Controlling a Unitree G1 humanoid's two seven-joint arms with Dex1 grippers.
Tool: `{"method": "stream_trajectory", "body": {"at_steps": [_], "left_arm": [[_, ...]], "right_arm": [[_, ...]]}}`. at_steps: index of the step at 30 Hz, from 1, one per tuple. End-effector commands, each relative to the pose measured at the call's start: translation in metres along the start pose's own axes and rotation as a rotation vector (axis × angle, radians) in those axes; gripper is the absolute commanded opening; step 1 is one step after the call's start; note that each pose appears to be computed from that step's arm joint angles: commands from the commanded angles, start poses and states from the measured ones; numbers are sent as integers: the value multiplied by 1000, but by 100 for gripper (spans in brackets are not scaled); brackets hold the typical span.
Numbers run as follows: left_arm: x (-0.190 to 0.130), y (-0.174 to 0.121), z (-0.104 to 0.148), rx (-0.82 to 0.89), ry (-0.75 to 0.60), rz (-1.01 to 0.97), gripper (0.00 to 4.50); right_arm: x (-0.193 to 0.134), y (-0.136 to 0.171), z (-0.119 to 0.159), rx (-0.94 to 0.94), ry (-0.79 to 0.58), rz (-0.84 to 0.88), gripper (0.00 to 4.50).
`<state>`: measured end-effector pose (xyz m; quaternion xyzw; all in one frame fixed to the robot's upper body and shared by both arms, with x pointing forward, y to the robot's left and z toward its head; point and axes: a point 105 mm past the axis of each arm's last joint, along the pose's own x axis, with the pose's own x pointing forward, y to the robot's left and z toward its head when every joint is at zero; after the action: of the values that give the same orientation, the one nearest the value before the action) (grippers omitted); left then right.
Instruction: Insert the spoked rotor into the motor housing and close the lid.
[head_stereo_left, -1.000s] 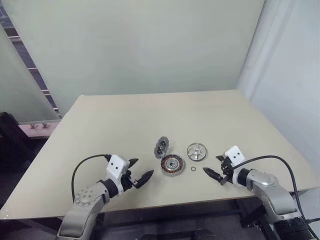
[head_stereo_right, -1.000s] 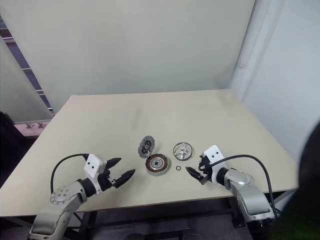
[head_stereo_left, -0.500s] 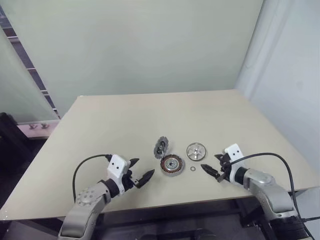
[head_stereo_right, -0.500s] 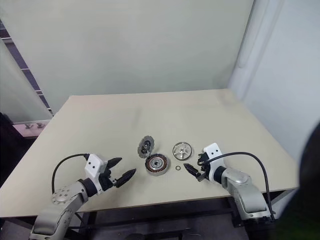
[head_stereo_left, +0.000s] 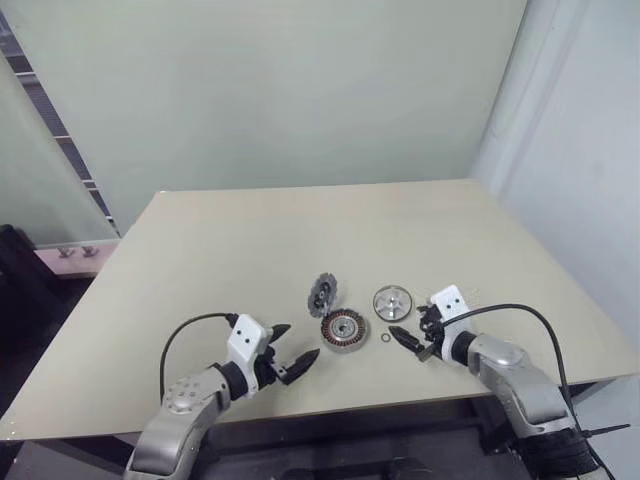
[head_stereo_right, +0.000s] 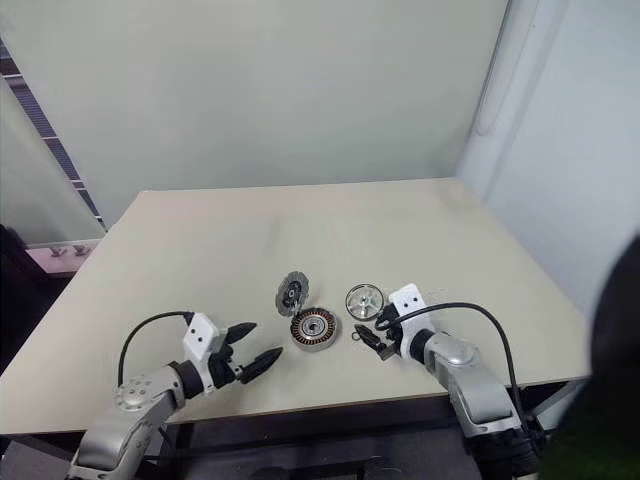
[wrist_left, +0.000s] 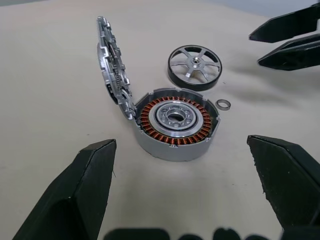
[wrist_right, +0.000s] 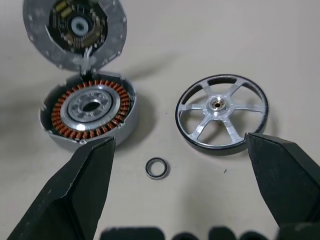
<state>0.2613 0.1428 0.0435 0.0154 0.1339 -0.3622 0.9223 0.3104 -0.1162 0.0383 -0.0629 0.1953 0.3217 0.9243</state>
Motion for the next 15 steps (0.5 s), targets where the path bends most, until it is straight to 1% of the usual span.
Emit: {"method": "stream_trajectory", "body": {"at_steps": [1, 8, 15], "left_arm": [[6, -4, 10, 27, -28, -24, 449], [7, -5, 8, 28, -21, -30, 449], [5, -4, 8, 32, -18, -25, 449]], "right_arm": [[9, 8, 4, -13, 2, 46, 450], [25, 11, -9, 7, 39, 64, 450], [37, 11, -17, 28, 48, 59, 450]]}}
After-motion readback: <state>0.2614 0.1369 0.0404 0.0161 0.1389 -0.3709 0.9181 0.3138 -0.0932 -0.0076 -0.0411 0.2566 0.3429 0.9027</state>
